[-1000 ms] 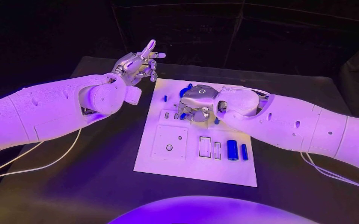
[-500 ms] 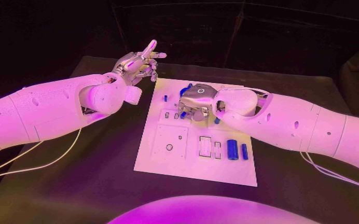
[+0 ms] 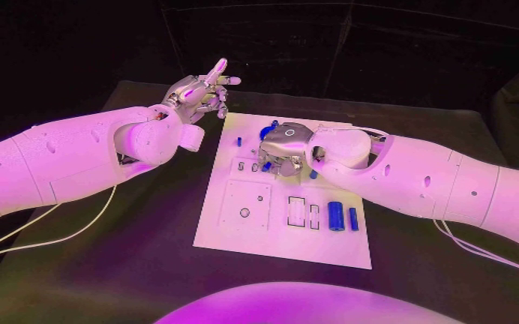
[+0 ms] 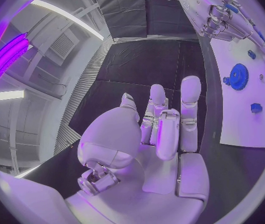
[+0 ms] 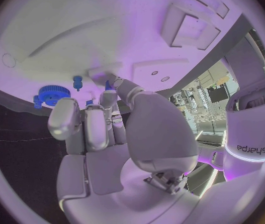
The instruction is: Assemble the parts on the task board
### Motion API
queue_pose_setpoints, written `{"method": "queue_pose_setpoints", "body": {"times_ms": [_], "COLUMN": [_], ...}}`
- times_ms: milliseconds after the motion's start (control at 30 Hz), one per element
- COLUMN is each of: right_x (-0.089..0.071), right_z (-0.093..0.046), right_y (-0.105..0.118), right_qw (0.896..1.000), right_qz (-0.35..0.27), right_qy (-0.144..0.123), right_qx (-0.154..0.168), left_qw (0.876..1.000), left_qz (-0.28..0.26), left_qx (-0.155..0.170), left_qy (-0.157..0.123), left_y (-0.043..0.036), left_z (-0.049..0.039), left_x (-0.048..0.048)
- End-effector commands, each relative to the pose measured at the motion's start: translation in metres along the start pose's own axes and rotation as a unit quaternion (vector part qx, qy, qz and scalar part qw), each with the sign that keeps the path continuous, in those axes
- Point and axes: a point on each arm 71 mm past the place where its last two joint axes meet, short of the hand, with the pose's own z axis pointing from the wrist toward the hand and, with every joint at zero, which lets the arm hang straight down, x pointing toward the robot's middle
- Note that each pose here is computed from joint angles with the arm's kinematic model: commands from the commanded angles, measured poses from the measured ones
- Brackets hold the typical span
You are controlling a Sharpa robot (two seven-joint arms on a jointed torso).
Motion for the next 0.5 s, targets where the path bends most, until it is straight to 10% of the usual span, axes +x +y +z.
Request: {"method": "queue_pose_setpoints", "body": {"times_ms": [33, 500], "right_x": [-0.0005, -0.0046], "right_z": [0.0006, 0.0018], "right_y": [0.0004, 0.0042], "right_qw": [1.0, 1.0], "right_qz": [-0.004, -0.004], "right_qy": [0.004, -0.018], "right_qx": [0.001, -0.007], "left_qw": [1.0, 1.0], "left_qz": [0.008, 0.013], "left_qx": [-0.004, -0.011], "left_qy": [0.01, 0.011], "left_y": [-0.0006, 0.0005], "left_z": [0.0005, 0.001], "left_x": [0.0013, 0.0006]}}
